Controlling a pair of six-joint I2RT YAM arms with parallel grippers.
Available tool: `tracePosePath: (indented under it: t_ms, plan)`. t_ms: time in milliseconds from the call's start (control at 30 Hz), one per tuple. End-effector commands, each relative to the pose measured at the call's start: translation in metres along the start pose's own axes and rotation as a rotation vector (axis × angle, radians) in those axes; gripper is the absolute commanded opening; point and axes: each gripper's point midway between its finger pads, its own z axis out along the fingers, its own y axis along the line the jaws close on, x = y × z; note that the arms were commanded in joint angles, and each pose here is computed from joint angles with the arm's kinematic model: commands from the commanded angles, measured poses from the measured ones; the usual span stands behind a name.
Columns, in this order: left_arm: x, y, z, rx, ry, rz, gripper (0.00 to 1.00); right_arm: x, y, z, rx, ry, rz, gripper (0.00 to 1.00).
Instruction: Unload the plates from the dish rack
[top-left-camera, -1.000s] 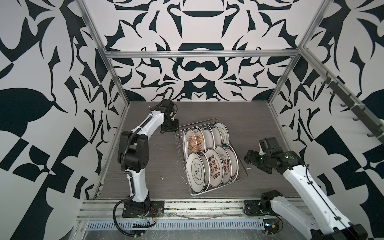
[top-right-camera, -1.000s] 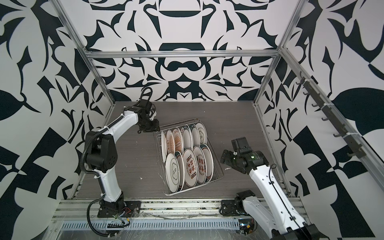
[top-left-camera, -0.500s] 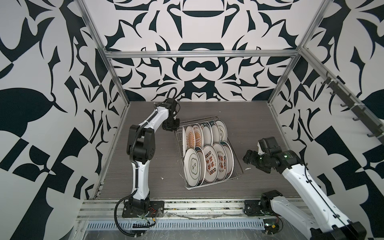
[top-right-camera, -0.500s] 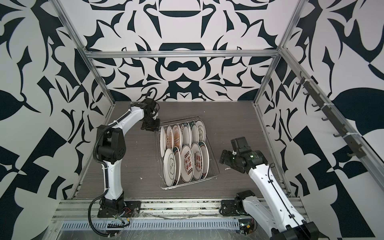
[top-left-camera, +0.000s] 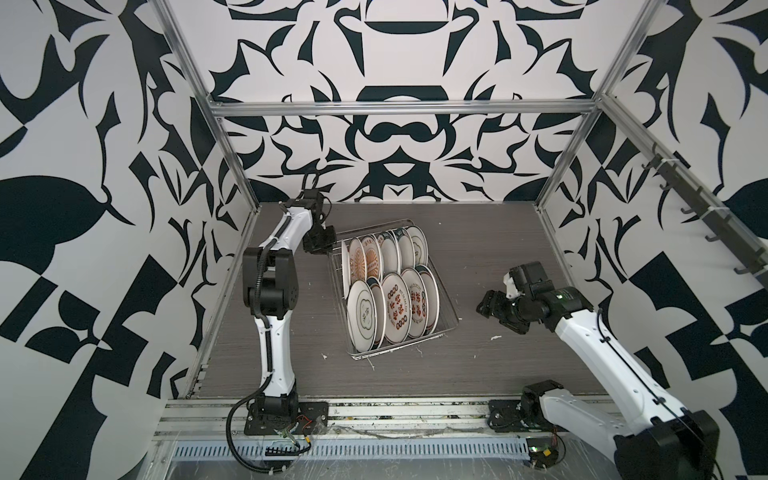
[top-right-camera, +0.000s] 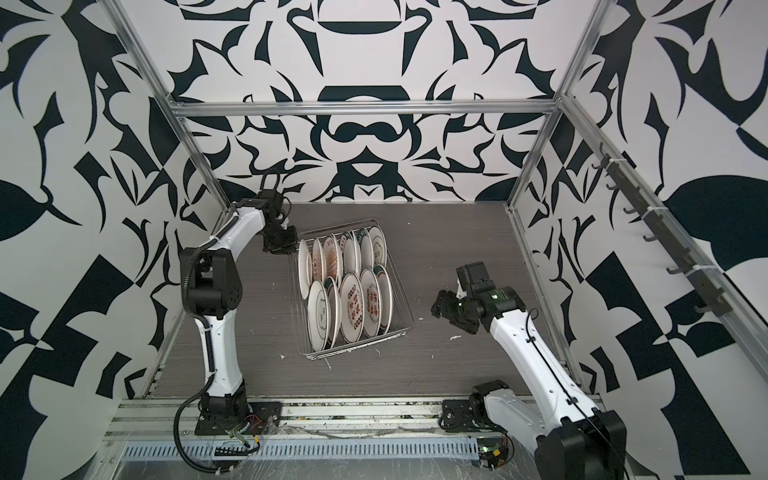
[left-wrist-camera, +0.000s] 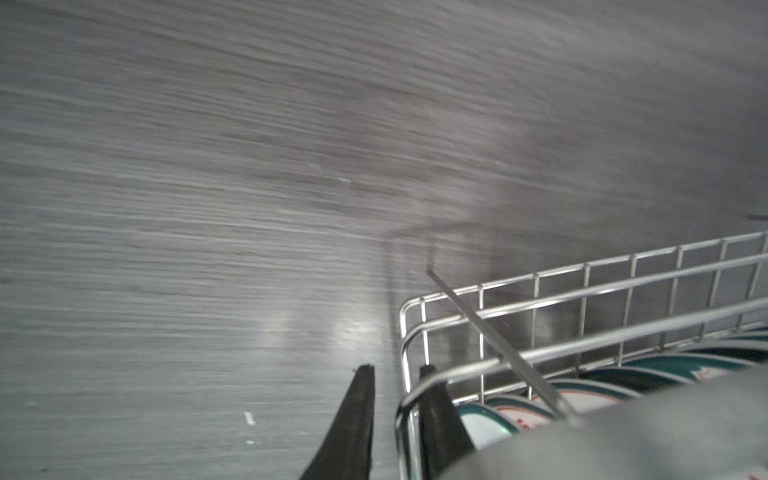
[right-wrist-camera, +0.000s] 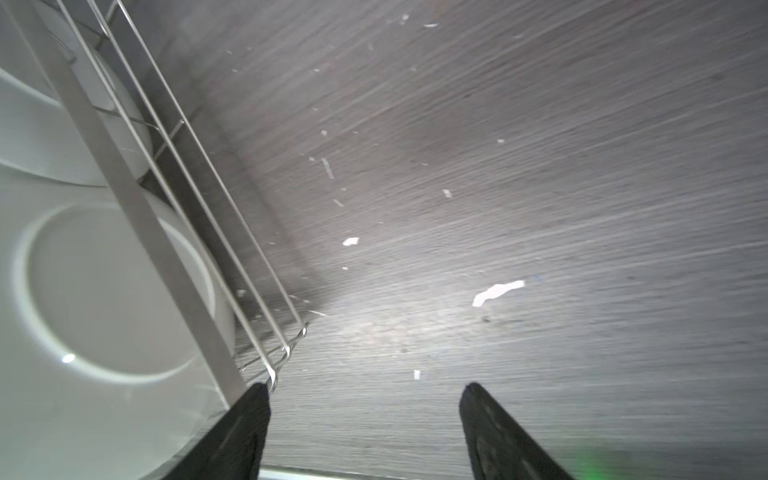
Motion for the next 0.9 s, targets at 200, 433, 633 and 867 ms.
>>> tracePosePath:
  t_ms: [200,433,633,867]
  plan:
    - [0.014,0.074,0.008,-0.077,0.004,-0.243,0.22,-0.013,0.062,-0.001,-0.134,0.017,-0.088,0.74]
    - [0.021,0.092,-0.001,-0.053,-0.029,-0.31,0.23,-0.007,0.095,0.017,-0.101,0.034,-0.133,0.74]
    - [0.03,0.1,-0.008,-0.048,-0.029,-0.334,0.23,0.0,0.101,0.033,-0.037,0.036,-0.147,0.73]
    - [0.038,0.103,-0.016,-0.016,-0.07,-0.371,0.23,0.008,0.106,0.047,0.015,0.047,-0.163,0.65]
